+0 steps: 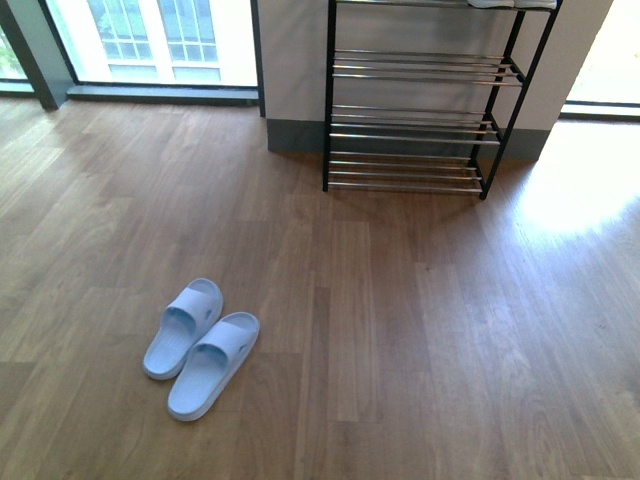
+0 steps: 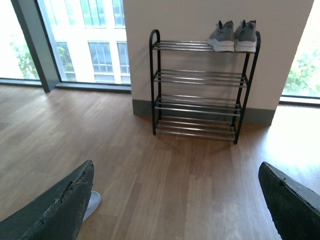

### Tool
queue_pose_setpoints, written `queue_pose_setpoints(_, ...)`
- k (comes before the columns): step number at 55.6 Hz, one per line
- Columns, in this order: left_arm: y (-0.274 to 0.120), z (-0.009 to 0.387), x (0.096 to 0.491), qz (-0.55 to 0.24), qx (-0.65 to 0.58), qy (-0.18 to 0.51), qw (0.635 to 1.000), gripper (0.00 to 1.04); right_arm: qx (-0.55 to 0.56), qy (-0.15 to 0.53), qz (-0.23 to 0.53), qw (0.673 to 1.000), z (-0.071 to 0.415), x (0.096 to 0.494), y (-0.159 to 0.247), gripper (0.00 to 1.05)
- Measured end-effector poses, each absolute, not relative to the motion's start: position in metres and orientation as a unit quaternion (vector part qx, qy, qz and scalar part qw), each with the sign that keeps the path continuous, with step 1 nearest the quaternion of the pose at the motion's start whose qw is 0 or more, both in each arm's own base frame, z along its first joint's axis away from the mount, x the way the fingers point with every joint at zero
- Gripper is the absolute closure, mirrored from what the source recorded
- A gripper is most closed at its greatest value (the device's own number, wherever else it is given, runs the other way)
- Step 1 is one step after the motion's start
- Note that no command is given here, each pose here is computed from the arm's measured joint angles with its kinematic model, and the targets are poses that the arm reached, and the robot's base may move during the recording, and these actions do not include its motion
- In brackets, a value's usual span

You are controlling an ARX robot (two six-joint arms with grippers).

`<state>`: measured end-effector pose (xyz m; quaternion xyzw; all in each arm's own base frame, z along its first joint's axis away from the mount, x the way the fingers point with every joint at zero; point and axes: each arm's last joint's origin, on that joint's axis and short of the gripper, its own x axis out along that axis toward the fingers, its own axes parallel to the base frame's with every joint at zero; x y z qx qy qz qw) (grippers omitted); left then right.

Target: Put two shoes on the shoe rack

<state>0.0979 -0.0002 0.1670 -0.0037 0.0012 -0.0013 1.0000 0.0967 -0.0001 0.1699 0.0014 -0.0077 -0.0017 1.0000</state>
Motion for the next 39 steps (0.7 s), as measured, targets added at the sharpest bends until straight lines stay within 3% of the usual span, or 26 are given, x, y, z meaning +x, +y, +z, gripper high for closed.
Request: queue_pose_setpoints(39, -0.0002, 0.1668, 0.0979, -0.001, -0.004, 0.001, 1.000, 0.09, 0.001, -0.008, 0.001, 1.000, 0.1698, 0.0967, 0.0000, 0.09)
